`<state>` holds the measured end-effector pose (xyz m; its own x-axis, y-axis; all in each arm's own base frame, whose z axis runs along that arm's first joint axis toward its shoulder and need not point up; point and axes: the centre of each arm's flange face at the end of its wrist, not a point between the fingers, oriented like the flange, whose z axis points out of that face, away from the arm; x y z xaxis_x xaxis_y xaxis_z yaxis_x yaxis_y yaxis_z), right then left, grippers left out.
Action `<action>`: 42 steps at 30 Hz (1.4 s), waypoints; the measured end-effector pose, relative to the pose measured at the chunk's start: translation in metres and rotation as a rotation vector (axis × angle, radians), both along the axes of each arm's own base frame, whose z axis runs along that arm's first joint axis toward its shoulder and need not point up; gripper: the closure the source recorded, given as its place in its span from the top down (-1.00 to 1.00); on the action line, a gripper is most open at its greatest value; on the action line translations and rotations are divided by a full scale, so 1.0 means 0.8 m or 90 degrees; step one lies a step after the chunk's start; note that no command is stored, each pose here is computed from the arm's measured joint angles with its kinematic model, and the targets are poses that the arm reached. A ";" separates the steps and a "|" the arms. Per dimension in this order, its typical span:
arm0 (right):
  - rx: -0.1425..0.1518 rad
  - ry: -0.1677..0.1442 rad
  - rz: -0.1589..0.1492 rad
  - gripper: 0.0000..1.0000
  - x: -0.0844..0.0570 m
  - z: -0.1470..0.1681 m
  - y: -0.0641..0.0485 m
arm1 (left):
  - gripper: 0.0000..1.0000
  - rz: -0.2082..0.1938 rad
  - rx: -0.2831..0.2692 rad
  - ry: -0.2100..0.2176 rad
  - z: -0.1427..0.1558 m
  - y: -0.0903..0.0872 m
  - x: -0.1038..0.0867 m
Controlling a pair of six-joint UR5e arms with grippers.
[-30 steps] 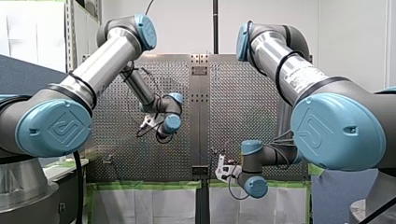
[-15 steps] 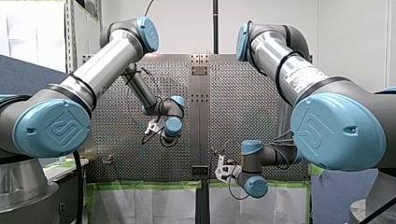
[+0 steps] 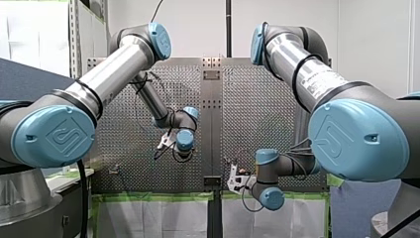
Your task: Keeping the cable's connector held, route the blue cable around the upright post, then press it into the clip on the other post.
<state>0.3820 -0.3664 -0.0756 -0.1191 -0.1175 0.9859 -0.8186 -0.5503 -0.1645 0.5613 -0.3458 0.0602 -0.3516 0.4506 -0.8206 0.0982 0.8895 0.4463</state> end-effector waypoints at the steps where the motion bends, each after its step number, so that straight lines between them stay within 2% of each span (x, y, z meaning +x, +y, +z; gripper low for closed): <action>1: 0.000 0.000 0.002 -1.00 0.000 0.000 0.000 | 1.00 -0.002 0.000 0.000 0.000 -0.001 -0.001; 9: -0.002 -0.001 0.009 -1.00 0.002 0.000 0.001 | 1.00 -0.035 -0.008 0.007 -0.001 -0.018 -0.009; 17: -0.002 0.000 0.007 -1.00 0.000 0.000 -0.001 | 1.00 -0.080 -0.017 0.040 -0.005 -0.036 -0.026; 26: 0.000 0.002 0.003 -1.00 -0.002 0.000 -0.003 | 1.00 -0.114 -0.032 0.061 -0.007 -0.056 -0.043; 31: 0.006 0.009 0.000 -1.00 -0.005 -0.002 -0.003 | 1.00 -0.123 -0.045 0.078 -0.008 -0.064 -0.053; 36: 0.006 0.015 -0.001 -1.00 -0.006 -0.002 -0.003 | 1.00 -0.137 -0.060 0.107 -0.013 -0.073 -0.067; 42: 0.006 0.023 -0.002 -1.00 -0.006 -0.003 -0.002 | 1.00 -0.144 -0.054 0.158 -0.042 -0.076 -0.085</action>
<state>0.3769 -0.3682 -0.0782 -0.0830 -0.1263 0.9885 -0.8257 -0.5467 -0.1392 0.4935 -0.4068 0.0264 -0.4438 0.4741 -0.7604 0.3929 0.8656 0.3104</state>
